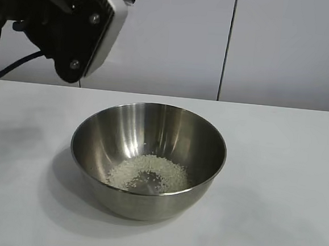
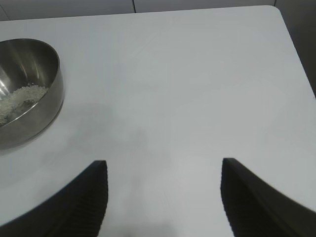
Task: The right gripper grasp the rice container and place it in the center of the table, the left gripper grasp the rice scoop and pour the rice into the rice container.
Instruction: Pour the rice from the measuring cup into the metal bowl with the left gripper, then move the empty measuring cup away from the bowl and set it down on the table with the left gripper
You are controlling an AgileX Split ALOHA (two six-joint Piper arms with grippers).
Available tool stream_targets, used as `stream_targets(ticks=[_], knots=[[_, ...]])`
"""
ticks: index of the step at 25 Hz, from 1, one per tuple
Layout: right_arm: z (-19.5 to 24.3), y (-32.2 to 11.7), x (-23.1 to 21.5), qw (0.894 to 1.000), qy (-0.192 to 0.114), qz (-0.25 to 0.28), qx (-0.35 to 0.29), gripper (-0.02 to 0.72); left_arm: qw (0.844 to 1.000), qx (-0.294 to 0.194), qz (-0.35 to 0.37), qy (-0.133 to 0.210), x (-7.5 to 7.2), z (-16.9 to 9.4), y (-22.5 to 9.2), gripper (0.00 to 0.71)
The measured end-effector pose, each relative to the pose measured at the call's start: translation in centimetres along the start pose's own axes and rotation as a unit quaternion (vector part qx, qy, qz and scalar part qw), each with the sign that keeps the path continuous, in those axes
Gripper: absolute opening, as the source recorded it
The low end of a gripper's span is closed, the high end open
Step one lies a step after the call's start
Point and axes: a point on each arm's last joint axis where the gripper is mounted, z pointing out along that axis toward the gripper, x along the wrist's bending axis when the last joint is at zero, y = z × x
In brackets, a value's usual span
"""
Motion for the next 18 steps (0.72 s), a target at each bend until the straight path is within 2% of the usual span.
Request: stream_targets(ticks=[2,4,5,7,9,10,11,12,14,15,16,17,18], knots=[[0.0,0.0,0.0,1.0,0.0,0.0,0.0,0.452,0.991,0.017,-0.135,-0.004,-0.1,0.0,-0.4,0.007],[0.0,0.0,0.0,1.0,0.0,0.0,0.0,0.452,0.961,0.036,-0.273,-0.004,-0.4,0.0,-1.0,0.007],[0.0,0.0,0.0,1.0,0.0,0.0,0.0,0.452,0.941,0.05,-0.335,-0.002,-0.6,0.0,-1.6,0.007],[0.0,0.0,0.0,1.0,0.0,0.0,0.0,0.452,0.879,0.078,-0.469,0.009,-1.1,-0.1,-3.2,0.007],[0.0,0.0,0.0,1.0,0.0,0.0,0.0,0.452,0.809,0.11,-0.577,0.026,-1.9,-0.4,-5.3,0.007],[0.0,0.0,0.0,1.0,0.0,0.0,0.0,0.452,0.775,0.124,-0.619,0.037,-2.3,-0.6,-6.4,0.007],[0.0,0.0,0.0,1.0,0.0,0.0,0.0,0.452,0.748,0.133,-0.648,0.043,-2.8,-0.9,-7.2,0.007],[0.0,0.0,0.0,1.0,0.0,0.0,0.0,0.452,0.715,0.144,-0.683,0.051,-3.4,-1.3,-8.3,0.007],[0.0,0.0,0.0,1.0,0.0,0.0,0.0,0.452,0.656,0.163,-0.735,0.056,-4.9,-2.3,-10.0,0.007],[0.0,0.0,0.0,1.0,0.0,0.0,0.0,0.452,0.639,0.168,-0.749,0.05,-5.7,-2.8,-10.5,0.007],[0.0,0.0,0.0,1.0,0.0,0.0,0.0,0.452,0.614,0.176,-0.768,0.052,-6.4,-3.5,-11.2,0.007],[0.0,0.0,0.0,1.0,0.0,0.0,0.0,0.452,0.595,0.18,-0.782,0.048,-7.1,-4.1,-11.7,0.007],[0.0,0.0,0.0,1.0,0.0,0.0,0.0,0.452,0.586,0.181,-0.789,0.042,-7.8,-4.7,-12.0,0.007]])
